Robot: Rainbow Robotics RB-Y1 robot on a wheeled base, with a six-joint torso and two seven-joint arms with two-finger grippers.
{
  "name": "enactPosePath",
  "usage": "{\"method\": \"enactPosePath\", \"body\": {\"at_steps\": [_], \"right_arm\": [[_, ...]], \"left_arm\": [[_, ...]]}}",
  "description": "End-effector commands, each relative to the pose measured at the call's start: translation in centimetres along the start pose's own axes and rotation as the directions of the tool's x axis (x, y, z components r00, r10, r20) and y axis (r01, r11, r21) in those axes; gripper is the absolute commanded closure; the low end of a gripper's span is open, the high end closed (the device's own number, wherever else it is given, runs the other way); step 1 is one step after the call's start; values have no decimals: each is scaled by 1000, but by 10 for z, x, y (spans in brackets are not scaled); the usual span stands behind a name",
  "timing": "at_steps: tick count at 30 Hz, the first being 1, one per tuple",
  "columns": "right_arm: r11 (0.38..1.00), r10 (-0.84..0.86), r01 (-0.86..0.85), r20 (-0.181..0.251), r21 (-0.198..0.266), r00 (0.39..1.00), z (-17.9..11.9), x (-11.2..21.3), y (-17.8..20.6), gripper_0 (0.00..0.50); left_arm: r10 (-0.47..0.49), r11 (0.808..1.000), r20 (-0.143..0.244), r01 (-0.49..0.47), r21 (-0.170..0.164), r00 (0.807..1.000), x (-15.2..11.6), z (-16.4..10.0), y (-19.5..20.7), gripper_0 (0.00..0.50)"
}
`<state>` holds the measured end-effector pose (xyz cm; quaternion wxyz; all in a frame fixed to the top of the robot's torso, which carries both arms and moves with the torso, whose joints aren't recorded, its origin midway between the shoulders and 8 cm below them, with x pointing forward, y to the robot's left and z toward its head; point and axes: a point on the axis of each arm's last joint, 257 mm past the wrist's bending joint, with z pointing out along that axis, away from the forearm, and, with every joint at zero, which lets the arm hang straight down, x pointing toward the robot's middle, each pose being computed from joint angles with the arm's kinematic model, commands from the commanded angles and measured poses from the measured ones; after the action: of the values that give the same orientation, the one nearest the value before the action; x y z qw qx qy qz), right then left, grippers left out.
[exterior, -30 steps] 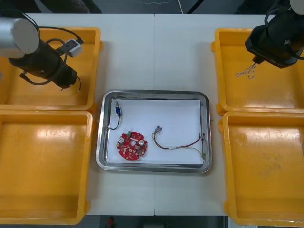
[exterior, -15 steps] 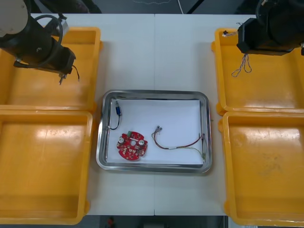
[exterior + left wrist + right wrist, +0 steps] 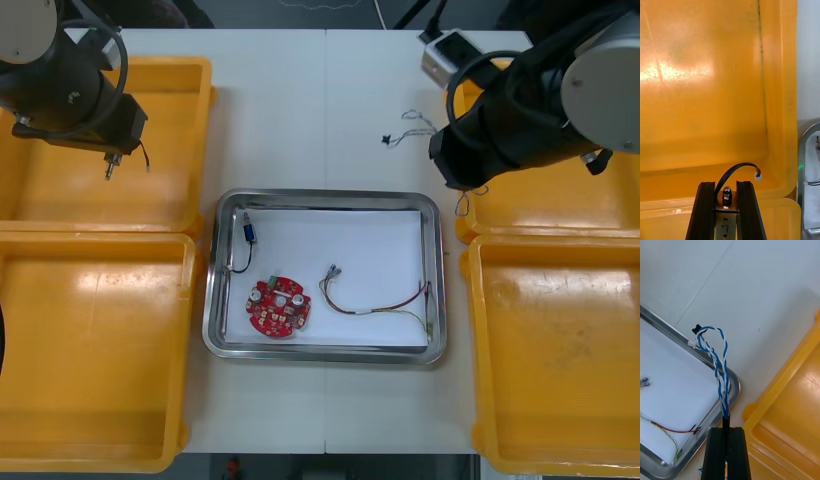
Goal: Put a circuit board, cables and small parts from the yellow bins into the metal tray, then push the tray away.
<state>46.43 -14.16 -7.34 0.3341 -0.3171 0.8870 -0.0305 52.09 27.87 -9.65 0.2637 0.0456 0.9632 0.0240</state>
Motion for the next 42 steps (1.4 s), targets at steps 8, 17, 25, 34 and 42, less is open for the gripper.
{"method": "enactPosePath", "body": {"at_steps": [8,17,25,34,42], "right_arm": [[911,-412,411,-58,-19,909,27,15,57,500],[833,-554,553,-53,-36,831,69,14,90,500],[801,-598,598,-38,-23,800,104,7,105,500],[787,-617,616,-58,-40,785,137,17,103,500],[768,-641,638,-74,-57,764,153,27,106,500]], "left_arm": [[10,1000,58,-12,27,998,-8,-9,-18,500],[1,999,57,-3,32,998,-8,-9,-19,500],[-3,999,56,1,39,998,-8,-9,-21,500],[-10,999,56,7,48,998,-8,-10,-24,499],[-13,998,58,10,57,998,-8,-11,-27,500]]}}
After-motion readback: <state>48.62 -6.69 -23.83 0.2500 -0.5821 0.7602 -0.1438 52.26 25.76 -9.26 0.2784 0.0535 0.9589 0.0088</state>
